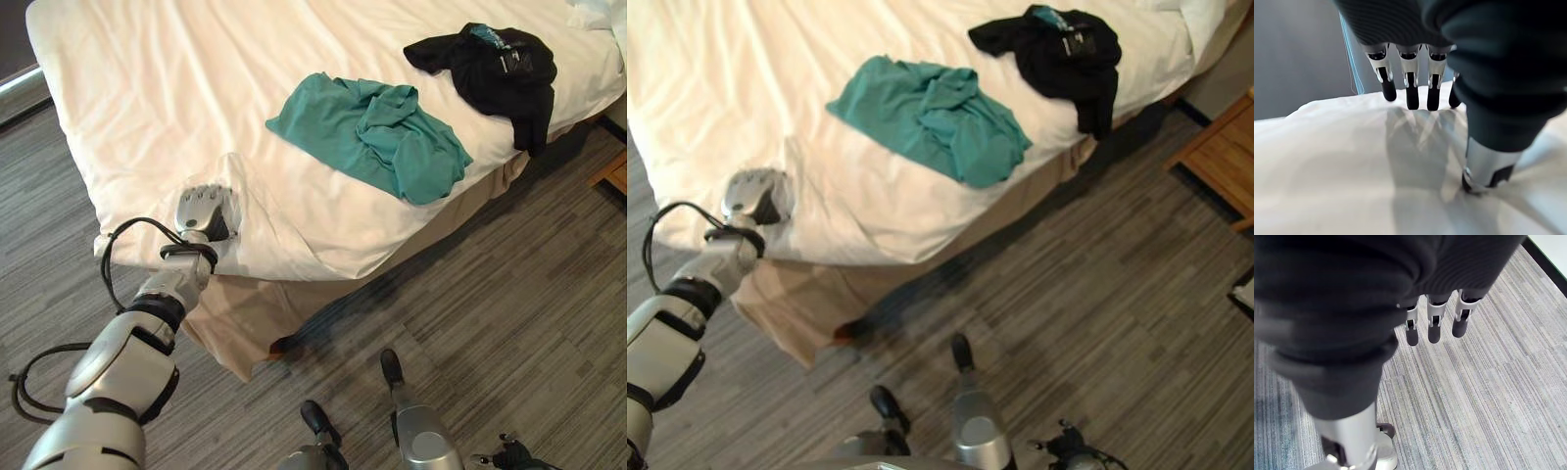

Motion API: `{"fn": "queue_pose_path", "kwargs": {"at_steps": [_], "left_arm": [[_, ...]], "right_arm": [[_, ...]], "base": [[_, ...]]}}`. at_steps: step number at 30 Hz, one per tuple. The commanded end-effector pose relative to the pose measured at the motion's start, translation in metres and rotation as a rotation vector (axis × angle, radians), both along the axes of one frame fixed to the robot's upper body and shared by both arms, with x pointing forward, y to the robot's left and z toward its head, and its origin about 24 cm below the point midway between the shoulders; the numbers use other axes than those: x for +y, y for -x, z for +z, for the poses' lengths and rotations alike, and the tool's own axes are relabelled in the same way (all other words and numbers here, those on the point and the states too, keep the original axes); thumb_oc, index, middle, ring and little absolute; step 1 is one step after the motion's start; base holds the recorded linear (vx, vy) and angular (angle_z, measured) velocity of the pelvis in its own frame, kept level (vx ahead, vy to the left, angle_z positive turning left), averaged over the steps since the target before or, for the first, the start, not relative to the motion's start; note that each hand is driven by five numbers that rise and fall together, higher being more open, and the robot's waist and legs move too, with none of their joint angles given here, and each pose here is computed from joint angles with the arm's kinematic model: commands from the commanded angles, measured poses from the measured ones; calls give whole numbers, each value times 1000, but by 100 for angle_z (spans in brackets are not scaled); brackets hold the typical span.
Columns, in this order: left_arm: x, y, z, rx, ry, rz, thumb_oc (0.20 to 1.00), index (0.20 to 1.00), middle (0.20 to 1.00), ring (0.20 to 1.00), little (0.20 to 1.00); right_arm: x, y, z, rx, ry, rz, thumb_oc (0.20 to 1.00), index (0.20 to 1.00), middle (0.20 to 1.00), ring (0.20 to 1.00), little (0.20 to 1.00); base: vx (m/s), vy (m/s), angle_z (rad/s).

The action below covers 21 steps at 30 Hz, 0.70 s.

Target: Tidy up the quilt and then pick up the clothes from the bed and put them into the laundry hamper.

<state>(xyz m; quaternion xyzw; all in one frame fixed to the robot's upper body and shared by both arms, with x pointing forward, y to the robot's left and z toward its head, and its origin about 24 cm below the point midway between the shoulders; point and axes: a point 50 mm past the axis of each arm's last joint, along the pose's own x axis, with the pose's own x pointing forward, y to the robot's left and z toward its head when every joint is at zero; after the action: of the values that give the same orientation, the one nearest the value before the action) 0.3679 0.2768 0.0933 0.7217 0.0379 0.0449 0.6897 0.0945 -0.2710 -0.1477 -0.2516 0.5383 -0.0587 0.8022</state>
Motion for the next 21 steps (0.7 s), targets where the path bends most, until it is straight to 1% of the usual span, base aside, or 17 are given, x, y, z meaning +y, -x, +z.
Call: {"fn": "queue_pose_path", "kwargs": {"at_steps": [1, 3, 5, 7, 8, 9, 10, 11, 12, 14, 15, 16, 17, 19, 20, 21], "left_arm": [[12, 0, 4, 51, -66, 35, 200, 200, 200, 200, 200], [9, 11, -25, 157, -76, 21, 200, 200, 200, 200, 200], [10, 31, -60, 259, -19, 48, 200, 200, 200, 200, 200], [18, 55, -90, 329, 69, 121, 200, 200, 200, 200, 200], [32, 88, -120, 399, 149, 230, 200, 200, 200, 200, 200], [32, 89, -120, 400, 149, 230, 200, 200, 200, 200, 200], [40, 108, -133, 428, 187, 297, 319, 319, 319, 319, 319], [48, 124, -142, 452, 203, 342, 1000, 1000, 1000, 1000, 1000], [54, 141, -151, 477, 221, 389, 1000, 1000, 1000, 1000, 1000], [63, 186, -174, 552, 258, 496, 1000, 1000, 1000, 1000, 1000], [63, 186, -174, 552, 258, 497, 1000, 1000, 1000, 1000, 1000], [59, 224, -195, 601, 348, 598, 1000, 1000, 1000, 1000, 1000], [54, 248, -207, 618, 435, 683, 1000, 1000, 1000, 1000, 1000], [43, 279, -221, 664, 498, 760, 1000, 1000, 1000, 1000, 1000], [35, 298, -229, 712, 523, 793, 1000, 1000, 1000, 1000, 1000], [35, 298, -229, 712, 523, 793, 1000, 1000, 1000, 1000, 1000]], "right_arm": [[-8, 3, 1, 28, 31, -28, 1000, 1000, 1000, 1000, 1000], [-12, -1, 3, 15, 42, -35, 1000, 1000, 1000, 1000, 1000], [-12, -10, 5, -12, 51, -32, 1000, 1000, 1000, 1000, 1000], [-13, -19, 8, -48, 50, -38, 1000, 1000, 1000, 1000, 1000], [-10, -35, 14, -117, 36, -37, 1000, 1000, 1000, 1000, 1000], [-10, -35, 14, -117, 36, -36, 1000, 1000, 1000, 1000, 1000], [-7, -51, 21, -194, 22, -29, 1000, 1000, 1000, 1000, 1000], [-4, -66, 30, -275, 6, -13, 1000, 1000, 1000, 1000, 1000], [-1, -83, 43, -366, -2, 23, 1000, 1000, 1000, 1000, 1000], [6, -117, 80, -580, -13, 144, 1000, 1000, 1000, 1000, 1000], [6, -117, 80, -579, -13, 145, 1000, 1000, 1000, 1000, 1000], [13, -137, 109, -721, -5, 237, 1000, 1000, 1000, 1000, 1000], [22, -152, 135, -828, 4, 331, 1000, 1000, 1000, 1000, 1000], [33, -164, 166, -952, 3, 430, 1000, 1000, 1000, 1000, 1000], [45, -173, 190, -1039, -3, 519, 1000, 1000, 1000, 1000, 1000], [45, -173, 190, -1039, -3, 519, 1000, 1000, 1000, 1000, 1000]], "base": [[46, 27, 1], [42, 24, 2], [64, 21, 9], [82, 22, 4], [73, 16, 1], [54, 6, 6], [20, -1, 10], [23, 5, 10], [37, 13, 9], [29, 11, 10], [27, 10, 23], [24, 8, 25], [38, 8, 31], [19, 9, 38], [12, 12, 59], [11, 1, 43]]}}
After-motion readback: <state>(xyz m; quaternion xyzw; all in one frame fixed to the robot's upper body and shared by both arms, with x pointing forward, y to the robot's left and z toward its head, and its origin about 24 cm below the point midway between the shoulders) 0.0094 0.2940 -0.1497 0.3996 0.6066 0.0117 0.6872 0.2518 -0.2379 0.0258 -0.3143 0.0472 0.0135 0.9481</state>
